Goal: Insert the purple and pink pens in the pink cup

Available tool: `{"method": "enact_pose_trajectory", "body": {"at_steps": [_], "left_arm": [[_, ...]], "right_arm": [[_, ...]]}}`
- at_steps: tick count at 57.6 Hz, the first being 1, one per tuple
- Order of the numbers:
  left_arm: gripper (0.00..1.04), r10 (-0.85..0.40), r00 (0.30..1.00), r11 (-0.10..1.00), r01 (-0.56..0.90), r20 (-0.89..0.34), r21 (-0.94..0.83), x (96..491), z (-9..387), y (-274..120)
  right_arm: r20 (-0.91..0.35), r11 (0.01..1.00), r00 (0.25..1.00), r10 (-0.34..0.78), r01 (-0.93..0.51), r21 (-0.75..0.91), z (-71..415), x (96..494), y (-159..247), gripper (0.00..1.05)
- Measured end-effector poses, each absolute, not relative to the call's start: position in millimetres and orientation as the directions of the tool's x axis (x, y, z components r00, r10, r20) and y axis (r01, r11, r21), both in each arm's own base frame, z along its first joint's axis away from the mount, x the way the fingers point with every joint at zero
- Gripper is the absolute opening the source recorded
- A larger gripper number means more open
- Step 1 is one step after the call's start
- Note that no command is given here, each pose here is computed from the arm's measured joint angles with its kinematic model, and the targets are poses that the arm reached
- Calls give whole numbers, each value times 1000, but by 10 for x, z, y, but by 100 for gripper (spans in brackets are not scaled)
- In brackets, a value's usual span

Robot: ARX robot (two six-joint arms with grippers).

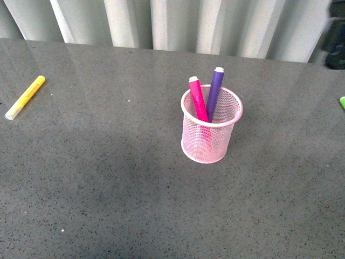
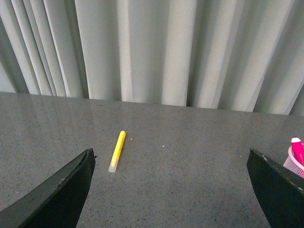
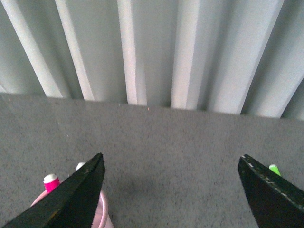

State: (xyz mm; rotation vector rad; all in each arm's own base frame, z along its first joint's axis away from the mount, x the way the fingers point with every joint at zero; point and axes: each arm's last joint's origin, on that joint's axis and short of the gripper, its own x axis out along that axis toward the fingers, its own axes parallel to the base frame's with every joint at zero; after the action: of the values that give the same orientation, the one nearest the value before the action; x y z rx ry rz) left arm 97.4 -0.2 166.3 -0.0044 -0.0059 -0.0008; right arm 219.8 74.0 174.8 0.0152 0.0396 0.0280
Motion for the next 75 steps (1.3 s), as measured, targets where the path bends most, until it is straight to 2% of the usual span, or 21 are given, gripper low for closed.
{"method": "enact_pose_trajectory", "body": {"at_steps": [3, 8, 20, 45, 48, 75], "left_arm": [[98, -1, 1000, 1000, 1, 6, -4, 974, 1664, -2], [98, -3, 1000, 1000, 3, 6, -4, 974, 1664, -2], [98, -2, 1000, 1000, 2, 6, -4, 974, 1664, -2], [98, -2, 1000, 1000, 2, 6, -4, 974, 1664, -2], [98, -2, 1000, 1000, 2, 6, -4, 974, 1664, -2], [98, -2, 1000, 1000, 2, 6, -4, 974, 1664, -2]], "right_arm": [[-18, 1000, 1000, 17, -17, 12, 1763, 2124, 646, 59], [-12, 1000, 1000, 8, -8, 3, 1736, 1957, 468, 36], [-22, 1000, 1000, 16, -16, -3, 1607, 1750, 300, 3], [-3, 1000, 1000, 27, -27, 0, 1663, 1439, 53, 3], [4, 1000, 1000, 1, -1, 0, 1685, 1401, 9, 3], [22, 1000, 1000, 1, -1, 0, 1738, 1210, 3, 3]]}}
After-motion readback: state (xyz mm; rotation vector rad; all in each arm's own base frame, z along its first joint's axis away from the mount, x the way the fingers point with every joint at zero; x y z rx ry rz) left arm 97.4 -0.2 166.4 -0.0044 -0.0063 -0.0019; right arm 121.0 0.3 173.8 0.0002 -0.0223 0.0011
